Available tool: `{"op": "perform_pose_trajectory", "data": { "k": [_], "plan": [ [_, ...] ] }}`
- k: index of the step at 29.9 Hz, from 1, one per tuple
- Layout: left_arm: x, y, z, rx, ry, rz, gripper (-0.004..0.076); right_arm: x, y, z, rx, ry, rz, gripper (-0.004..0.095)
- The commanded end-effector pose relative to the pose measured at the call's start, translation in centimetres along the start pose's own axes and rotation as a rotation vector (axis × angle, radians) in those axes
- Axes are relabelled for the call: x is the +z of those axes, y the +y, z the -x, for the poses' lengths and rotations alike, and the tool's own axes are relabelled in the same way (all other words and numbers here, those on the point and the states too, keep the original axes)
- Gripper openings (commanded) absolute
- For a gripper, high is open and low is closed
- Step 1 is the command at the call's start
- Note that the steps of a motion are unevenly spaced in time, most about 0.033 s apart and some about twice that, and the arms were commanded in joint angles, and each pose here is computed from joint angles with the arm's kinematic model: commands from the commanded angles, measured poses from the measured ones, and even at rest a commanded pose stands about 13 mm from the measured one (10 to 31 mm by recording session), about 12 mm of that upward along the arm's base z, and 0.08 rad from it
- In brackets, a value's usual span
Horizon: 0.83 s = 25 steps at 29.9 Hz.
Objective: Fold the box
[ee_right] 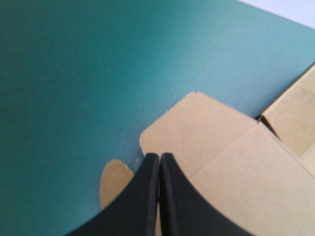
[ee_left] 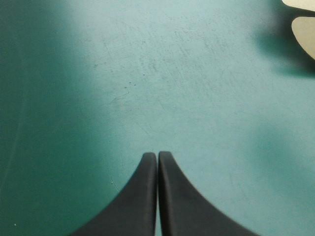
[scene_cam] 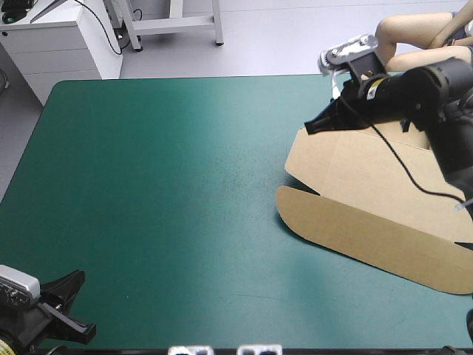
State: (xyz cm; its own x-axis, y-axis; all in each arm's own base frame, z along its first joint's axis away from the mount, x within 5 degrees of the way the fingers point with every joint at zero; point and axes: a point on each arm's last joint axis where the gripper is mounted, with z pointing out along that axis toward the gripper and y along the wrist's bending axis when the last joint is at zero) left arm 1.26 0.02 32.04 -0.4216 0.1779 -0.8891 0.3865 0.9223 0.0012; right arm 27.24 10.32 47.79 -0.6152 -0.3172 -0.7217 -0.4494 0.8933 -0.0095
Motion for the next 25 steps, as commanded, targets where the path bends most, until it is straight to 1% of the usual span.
{"op": "perform_pose_trajectory", "data": {
  "k": [1,5,7,14,20,25],
  "plan": [
    [-0.3,-0.1,1.2,-0.011,-0.082,-0.012,-0.0008,-2.2,0.9,-1.6,-0.042,-0.102,-0.044,-0.0014],
    [0.3,-0.1,0.8,-0.008,-0.065,-0.009,-0.0008,-2.3,1.2,-5.5,-0.009,-0.16,-0.048,-0.0014],
    [1.0,-0.1,0.2,-0.007,-0.042,-0.01,-0.0008,-2.3,1.3,-8.0,-0.013,-0.202,-0.067,-0.0014],
    [2.6,-0.3,-0.9,-0.009,-0.029,-0.021,-0.0008,-2.4,1.8,-15.6,0.005,-0.338,-0.072,-0.0014],
    [2.6,-0.6,-0.9,-0.023,-0.033,-0.048,-0.0008,-1.5,1.9,-20.7,0.043,-0.284,-0.074,-0.0014],
    [2.1,-0.5,-1.2,-0.025,-0.059,-0.05,-0.0008,-1.2,2.2,-24.8,0.04,-0.352,-0.075,-0.0014]
  ]
}}
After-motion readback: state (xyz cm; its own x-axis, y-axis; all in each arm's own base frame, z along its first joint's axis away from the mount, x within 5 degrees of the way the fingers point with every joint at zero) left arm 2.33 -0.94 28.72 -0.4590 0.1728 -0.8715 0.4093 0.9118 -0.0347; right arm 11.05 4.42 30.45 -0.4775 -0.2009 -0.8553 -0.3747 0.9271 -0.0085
